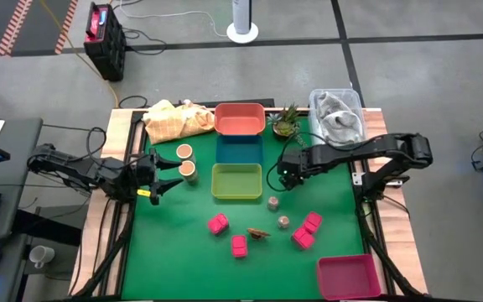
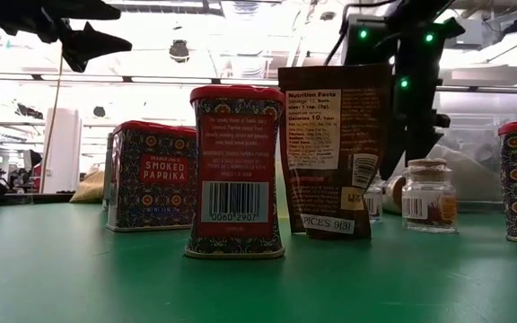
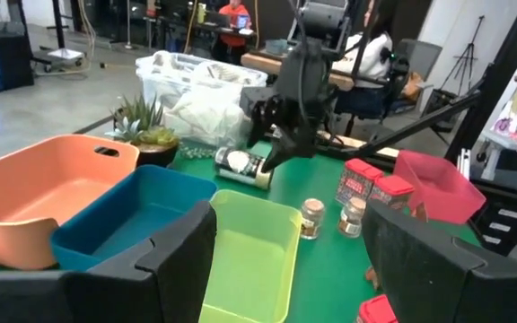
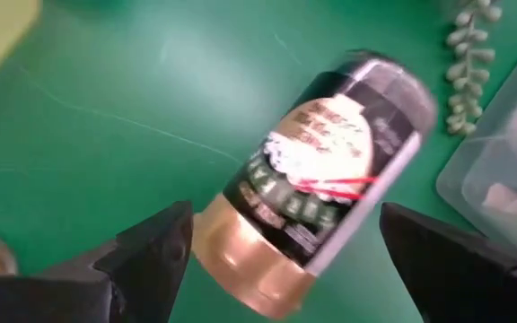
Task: Sort spices by type
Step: Put the gold seasoning bottle into the pink bin
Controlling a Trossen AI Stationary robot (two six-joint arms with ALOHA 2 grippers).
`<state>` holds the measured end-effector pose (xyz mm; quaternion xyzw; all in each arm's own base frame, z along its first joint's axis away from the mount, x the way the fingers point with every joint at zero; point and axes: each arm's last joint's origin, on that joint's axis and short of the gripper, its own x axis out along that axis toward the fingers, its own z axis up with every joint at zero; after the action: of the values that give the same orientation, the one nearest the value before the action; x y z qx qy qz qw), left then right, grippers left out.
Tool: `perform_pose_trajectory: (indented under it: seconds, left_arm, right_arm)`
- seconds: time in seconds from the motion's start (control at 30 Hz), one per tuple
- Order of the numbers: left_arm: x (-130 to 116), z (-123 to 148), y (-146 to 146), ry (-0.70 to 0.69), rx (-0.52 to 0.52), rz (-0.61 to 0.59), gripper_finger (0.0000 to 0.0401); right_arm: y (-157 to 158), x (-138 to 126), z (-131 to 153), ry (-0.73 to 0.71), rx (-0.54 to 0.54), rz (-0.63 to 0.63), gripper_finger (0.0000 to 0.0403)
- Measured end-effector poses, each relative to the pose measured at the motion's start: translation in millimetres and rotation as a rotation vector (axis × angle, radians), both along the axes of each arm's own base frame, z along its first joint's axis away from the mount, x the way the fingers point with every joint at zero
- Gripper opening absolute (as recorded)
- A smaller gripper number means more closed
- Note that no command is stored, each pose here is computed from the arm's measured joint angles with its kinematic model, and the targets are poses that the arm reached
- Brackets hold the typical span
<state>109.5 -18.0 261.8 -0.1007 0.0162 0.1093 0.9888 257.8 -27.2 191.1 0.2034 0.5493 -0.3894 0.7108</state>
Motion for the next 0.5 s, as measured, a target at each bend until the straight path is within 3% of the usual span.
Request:
perform_pose_trajectory:
  seconds: [0.5]
  left_arm:
    - [0,0,0,0.004,0.005,0.0,0.0265]
  right_arm:
    - [6,0,-24,0.036,0.021,-0.01,0.0383]
